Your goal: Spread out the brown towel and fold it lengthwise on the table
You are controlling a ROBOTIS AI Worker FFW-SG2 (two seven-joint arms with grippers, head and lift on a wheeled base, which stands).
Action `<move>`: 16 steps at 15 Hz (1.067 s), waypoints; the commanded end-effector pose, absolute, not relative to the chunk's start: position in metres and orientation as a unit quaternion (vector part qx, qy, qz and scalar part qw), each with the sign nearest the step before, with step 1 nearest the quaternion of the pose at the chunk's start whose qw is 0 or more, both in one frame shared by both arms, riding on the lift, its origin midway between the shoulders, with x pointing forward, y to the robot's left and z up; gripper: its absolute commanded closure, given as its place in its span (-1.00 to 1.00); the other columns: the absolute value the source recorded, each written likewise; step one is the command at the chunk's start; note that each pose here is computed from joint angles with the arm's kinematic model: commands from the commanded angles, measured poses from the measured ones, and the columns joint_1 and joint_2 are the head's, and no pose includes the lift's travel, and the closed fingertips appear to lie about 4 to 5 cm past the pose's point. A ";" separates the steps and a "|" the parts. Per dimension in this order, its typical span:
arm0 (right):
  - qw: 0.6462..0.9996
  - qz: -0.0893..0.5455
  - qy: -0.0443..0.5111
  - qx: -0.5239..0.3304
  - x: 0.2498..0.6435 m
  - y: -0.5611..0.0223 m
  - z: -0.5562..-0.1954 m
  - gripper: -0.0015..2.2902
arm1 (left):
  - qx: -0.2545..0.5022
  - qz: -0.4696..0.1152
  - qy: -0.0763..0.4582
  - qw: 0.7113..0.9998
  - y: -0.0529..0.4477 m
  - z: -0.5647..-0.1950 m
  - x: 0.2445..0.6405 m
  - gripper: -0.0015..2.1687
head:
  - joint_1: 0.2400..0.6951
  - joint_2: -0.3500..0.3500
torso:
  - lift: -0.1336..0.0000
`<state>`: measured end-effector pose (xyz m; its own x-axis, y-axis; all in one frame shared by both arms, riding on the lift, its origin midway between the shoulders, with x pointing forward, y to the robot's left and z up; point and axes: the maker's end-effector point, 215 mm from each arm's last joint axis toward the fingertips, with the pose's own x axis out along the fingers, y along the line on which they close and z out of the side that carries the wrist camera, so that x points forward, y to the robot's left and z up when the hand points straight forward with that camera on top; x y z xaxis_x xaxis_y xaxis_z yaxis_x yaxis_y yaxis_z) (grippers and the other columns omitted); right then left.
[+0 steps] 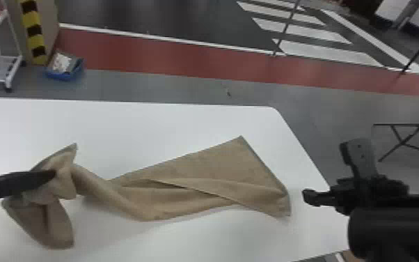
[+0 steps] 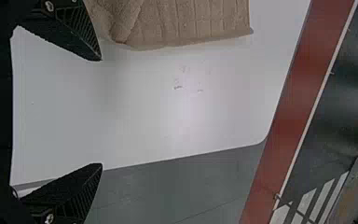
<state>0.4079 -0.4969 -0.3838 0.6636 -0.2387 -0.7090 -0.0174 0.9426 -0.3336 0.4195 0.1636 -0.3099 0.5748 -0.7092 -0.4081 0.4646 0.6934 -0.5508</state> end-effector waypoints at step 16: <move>0.827 0.101 0.491 -0.255 0.405 -0.395 -0.437 -0.81 | -0.206 -0.343 0.321 0.858 0.162 -0.319 0.416 0.74 | 1.00 -0.91 | -0.86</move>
